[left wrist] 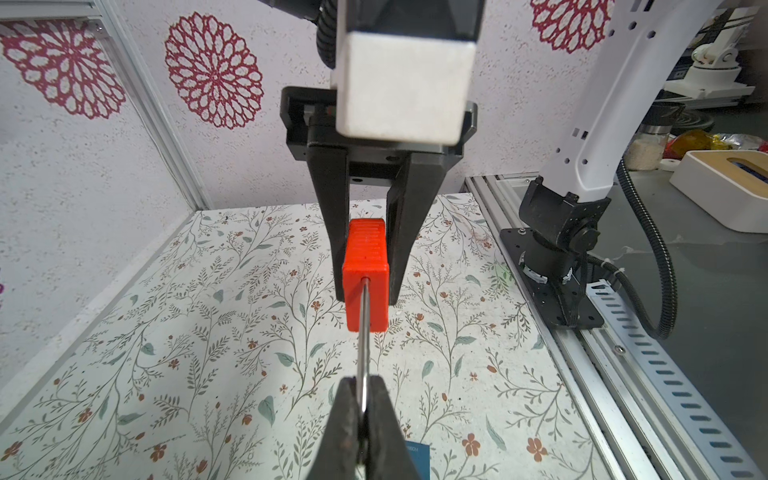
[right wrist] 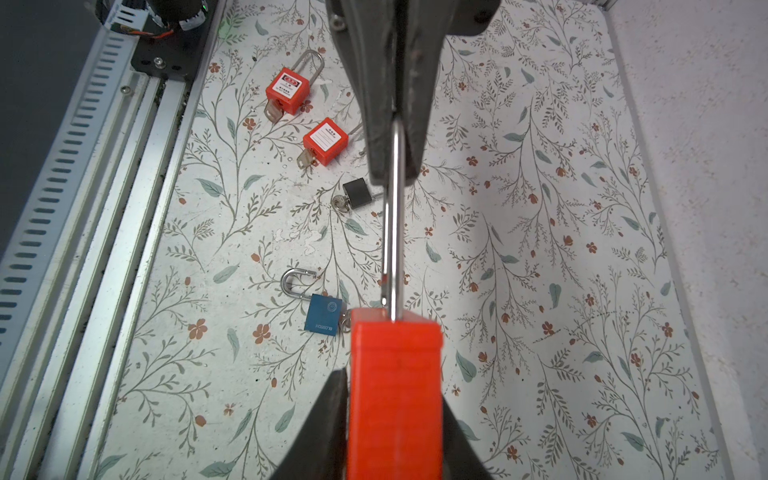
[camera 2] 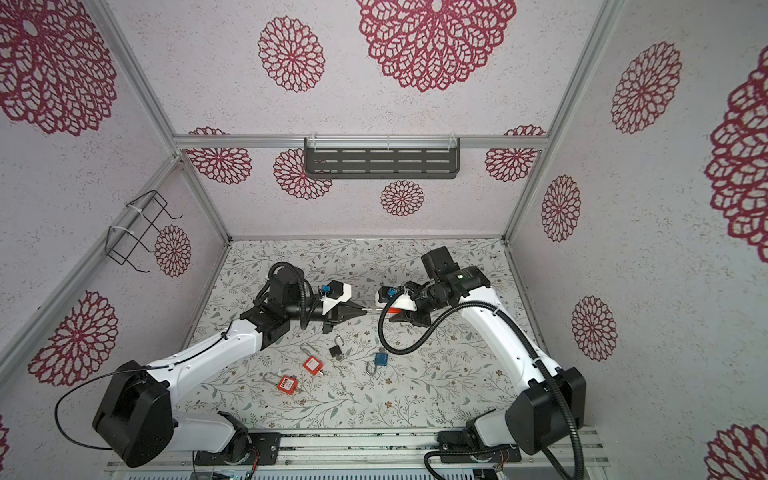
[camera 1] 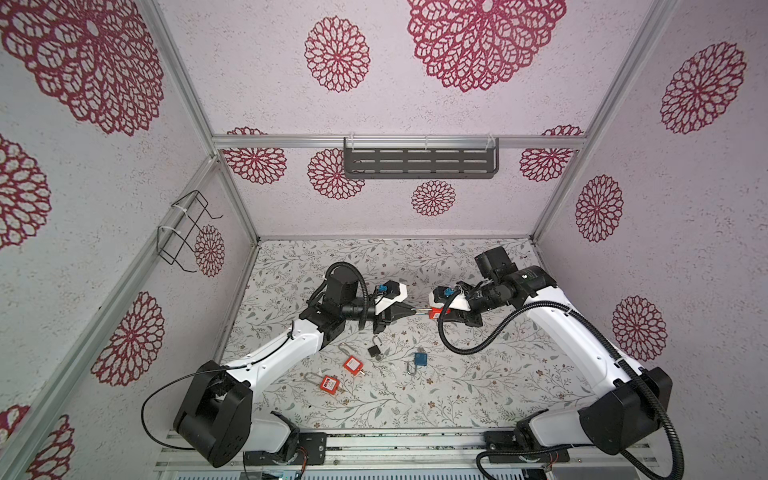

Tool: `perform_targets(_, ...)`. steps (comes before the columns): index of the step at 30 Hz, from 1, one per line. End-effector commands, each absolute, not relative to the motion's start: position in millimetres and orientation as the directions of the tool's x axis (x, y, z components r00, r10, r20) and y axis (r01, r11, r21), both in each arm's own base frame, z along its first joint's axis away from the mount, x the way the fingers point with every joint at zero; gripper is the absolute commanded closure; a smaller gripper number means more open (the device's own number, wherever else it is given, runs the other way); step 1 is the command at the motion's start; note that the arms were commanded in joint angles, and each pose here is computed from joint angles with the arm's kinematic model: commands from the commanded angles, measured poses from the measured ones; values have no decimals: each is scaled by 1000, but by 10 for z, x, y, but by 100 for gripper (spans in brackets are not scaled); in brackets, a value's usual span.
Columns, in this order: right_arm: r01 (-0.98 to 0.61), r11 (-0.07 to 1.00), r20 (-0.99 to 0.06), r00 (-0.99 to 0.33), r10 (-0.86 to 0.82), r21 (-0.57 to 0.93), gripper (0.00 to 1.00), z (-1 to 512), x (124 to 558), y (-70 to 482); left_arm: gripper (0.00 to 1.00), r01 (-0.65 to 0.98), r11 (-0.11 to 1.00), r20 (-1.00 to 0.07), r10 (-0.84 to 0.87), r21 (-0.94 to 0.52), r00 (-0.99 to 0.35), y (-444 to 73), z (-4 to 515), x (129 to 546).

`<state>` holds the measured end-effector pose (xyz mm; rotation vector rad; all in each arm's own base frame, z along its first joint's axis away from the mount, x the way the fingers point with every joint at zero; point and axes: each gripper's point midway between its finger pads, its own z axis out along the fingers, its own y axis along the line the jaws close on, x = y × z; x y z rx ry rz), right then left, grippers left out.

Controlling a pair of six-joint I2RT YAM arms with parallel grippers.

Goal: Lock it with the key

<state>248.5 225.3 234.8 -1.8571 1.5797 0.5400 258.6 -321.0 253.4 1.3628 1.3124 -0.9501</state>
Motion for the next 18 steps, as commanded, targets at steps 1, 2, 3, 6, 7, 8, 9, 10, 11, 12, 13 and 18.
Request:
perform_targets(1,-969,-111,-694,235,-681,-220,74,2498,2435,2291,100,986,26,-967,197,167,159,-3221,2652,2467)
perform_targets(2,-969,-113,-696,238,-677,-222,75,2503,2436,2296,100,986,25,-967,200,166,158,-3222,2650,2458)
perform_targets(3,-969,-116,-698,239,-675,-220,75,2505,2429,2300,100,986,26,-966,206,163,155,-3221,2639,2459)
perform_targets(6,-968,-131,-704,247,-666,-216,77,2510,2406,2316,100,987,21,-963,221,161,152,-3229,2617,2445)
perform_targets(7,-966,-137,-704,255,-663,-221,79,2511,2398,2323,100,987,19,-963,223,157,149,-3236,2613,2438)
perform_targets(8,-964,-141,-704,261,-660,-226,80,2515,2391,2328,100,988,15,-964,224,151,144,-3245,2607,2429)
perform_targets(9,-963,-142,-705,263,-658,-227,81,2508,2388,2332,100,989,14,-964,225,149,142,-3252,2603,2423)
perform_targets(10,-962,-146,-706,268,-656,-230,81,2510,2380,2342,100,989,11,-964,227,146,139,-3263,2594,2416)
perform_targets(11,-962,-147,-708,268,-654,-229,81,2506,2374,2345,100,989,10,-963,228,148,142,-3274,2592,2412)
perform_targets(12,-962,-149,-708,270,-652,-229,81,2499,2370,2350,100,989,9,-963,229,148,142,-3283,2589,2406)
perform_targets(13,-962,-151,-709,271,-651,-229,81,2495,2364,2353,100,989,8,-963,230,146,140,-3293,2583,2403)
perform_targets(18,-958,-165,-719,284,-634,-233,82,2503,2332,2403,100,990,5,-965,226,142,137,-3342,2582,2394)
